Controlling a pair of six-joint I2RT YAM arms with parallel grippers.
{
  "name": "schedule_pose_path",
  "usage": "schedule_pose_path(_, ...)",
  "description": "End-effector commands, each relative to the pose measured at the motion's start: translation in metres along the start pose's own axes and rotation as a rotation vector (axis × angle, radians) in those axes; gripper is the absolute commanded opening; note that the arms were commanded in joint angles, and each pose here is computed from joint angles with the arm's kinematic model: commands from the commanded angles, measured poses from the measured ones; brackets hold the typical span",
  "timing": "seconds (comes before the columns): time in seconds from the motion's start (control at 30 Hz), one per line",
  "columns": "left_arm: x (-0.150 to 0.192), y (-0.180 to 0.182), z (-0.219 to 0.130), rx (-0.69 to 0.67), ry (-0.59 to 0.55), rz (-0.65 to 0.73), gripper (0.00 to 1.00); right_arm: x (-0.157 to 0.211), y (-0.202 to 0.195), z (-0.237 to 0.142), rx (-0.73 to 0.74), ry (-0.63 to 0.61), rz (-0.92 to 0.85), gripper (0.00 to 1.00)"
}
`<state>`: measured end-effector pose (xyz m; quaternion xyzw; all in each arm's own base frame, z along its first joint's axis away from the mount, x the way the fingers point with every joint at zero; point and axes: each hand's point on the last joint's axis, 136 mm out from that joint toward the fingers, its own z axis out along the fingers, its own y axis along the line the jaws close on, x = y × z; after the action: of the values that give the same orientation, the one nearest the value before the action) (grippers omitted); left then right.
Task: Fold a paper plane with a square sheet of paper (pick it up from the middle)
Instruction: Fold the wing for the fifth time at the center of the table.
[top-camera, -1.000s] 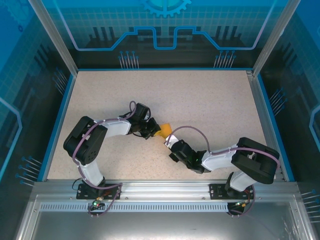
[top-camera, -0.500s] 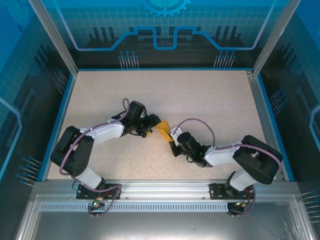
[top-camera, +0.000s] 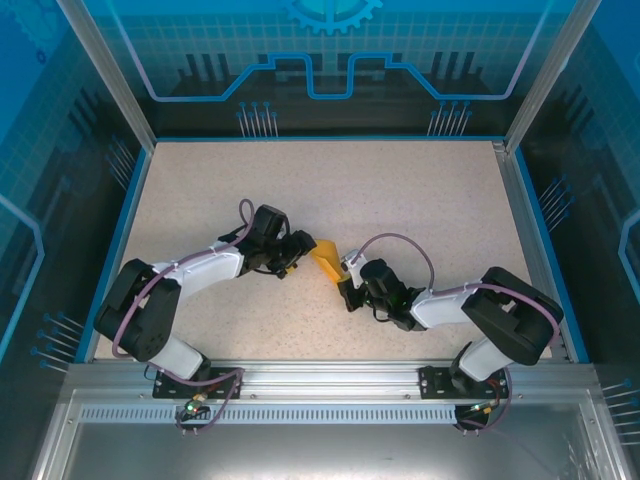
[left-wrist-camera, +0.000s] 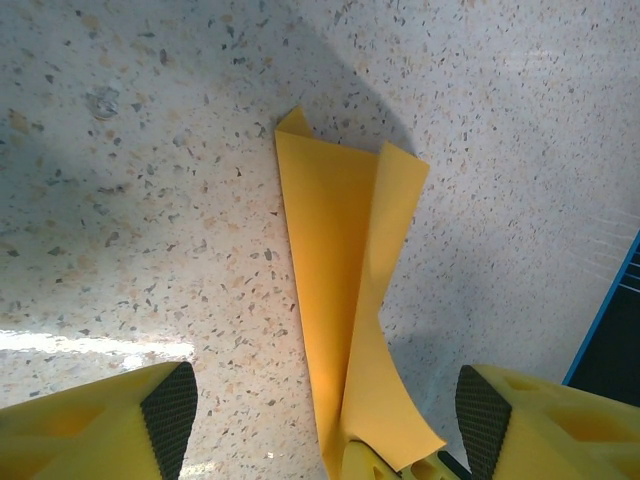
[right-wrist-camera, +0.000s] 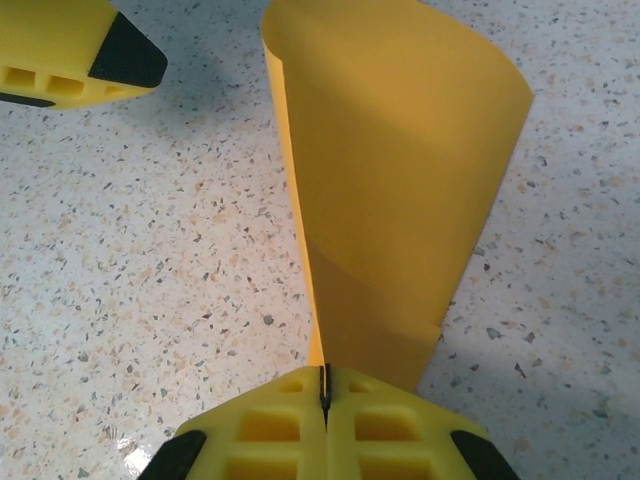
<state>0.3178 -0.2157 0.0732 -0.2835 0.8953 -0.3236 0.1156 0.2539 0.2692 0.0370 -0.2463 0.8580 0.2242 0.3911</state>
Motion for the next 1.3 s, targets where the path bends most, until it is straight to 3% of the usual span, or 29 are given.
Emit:
schedule_pose_path(0.0, -0.001, 0.011, -0.003, -0.029, -0.010, 0.002, 0.72, 0.008, -0.007, 0.002, 0.017, 0.023, 0.031, 0.02)
schedule_pose_path(0.47, 0.003, 0.002, 0.011, -0.016, 0.060, -0.002, 0.78, 0.014, -0.005, 0.005, 0.028, 0.058, -0.086, 0.03)
schedule_pose_path(0.8, 0.007, 0.006, 0.025, -0.081, 0.126, -0.022, 0.76, 0.013, -0.003, 0.004, 0.028, 0.054, -0.134, 0.04)
schedule_pose_path(0.93, 0.009, 0.006, 0.033, -0.103, 0.166, -0.023, 0.70, 0.012, -0.001, 0.004, 0.026, 0.050, -0.140, 0.04)
schedule_pose_path(1.27, 0.008, 0.007, 0.042, -0.138, 0.189, -0.021, 0.39, 0.010, -0.001, 0.003, 0.028, 0.035, -0.151, 0.05)
